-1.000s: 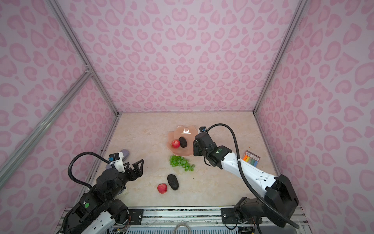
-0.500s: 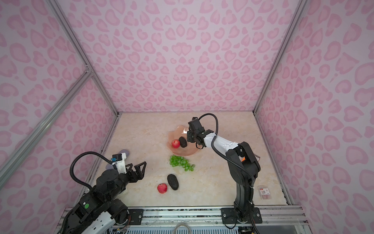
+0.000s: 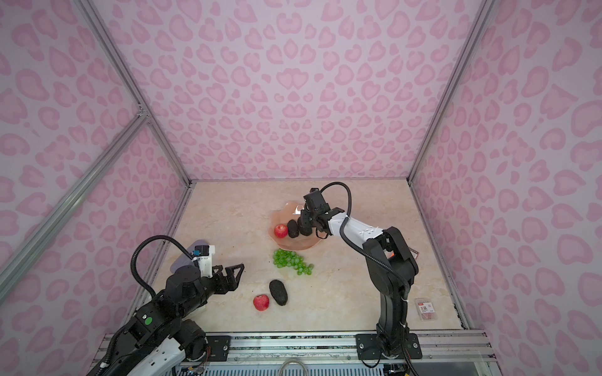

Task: Place and organize the fake fruits in the fruit bowl
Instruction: 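Grasp the third avocado near the apple with the right gripper, then place the third avocado in the bowl with the right gripper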

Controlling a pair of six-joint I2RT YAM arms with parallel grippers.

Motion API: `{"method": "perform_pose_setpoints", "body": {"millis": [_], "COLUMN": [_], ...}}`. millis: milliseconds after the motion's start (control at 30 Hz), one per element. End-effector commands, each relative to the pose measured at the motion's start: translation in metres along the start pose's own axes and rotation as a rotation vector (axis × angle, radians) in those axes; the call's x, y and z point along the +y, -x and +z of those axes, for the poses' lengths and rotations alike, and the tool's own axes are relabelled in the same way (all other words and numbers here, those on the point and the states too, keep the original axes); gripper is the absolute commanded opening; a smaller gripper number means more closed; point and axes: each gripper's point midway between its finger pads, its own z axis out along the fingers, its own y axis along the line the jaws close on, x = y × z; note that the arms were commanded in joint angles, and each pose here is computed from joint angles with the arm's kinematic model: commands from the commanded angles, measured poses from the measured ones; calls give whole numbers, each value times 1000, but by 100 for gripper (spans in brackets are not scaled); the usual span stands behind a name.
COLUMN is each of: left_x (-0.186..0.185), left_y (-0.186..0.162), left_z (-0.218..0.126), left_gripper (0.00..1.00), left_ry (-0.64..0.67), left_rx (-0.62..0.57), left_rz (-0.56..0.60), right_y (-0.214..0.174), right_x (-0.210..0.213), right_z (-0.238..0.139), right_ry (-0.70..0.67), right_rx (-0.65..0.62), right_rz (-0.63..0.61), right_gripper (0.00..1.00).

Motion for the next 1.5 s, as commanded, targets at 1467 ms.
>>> {"method": "perform_pose_setpoints", "body": {"millis": [1467], "left_x": [7], "left_y": [4], "left_z": [-13], "left_gripper": [93], "left_ry": [-8], "left_rx": [-81], "left_rz": [-58], "right_y": [-177], "right_x": [118], "right_z": [-107], "right_ry": [160], "right_rx": [237], "right_rz": [-369], "right_gripper": [24]}}
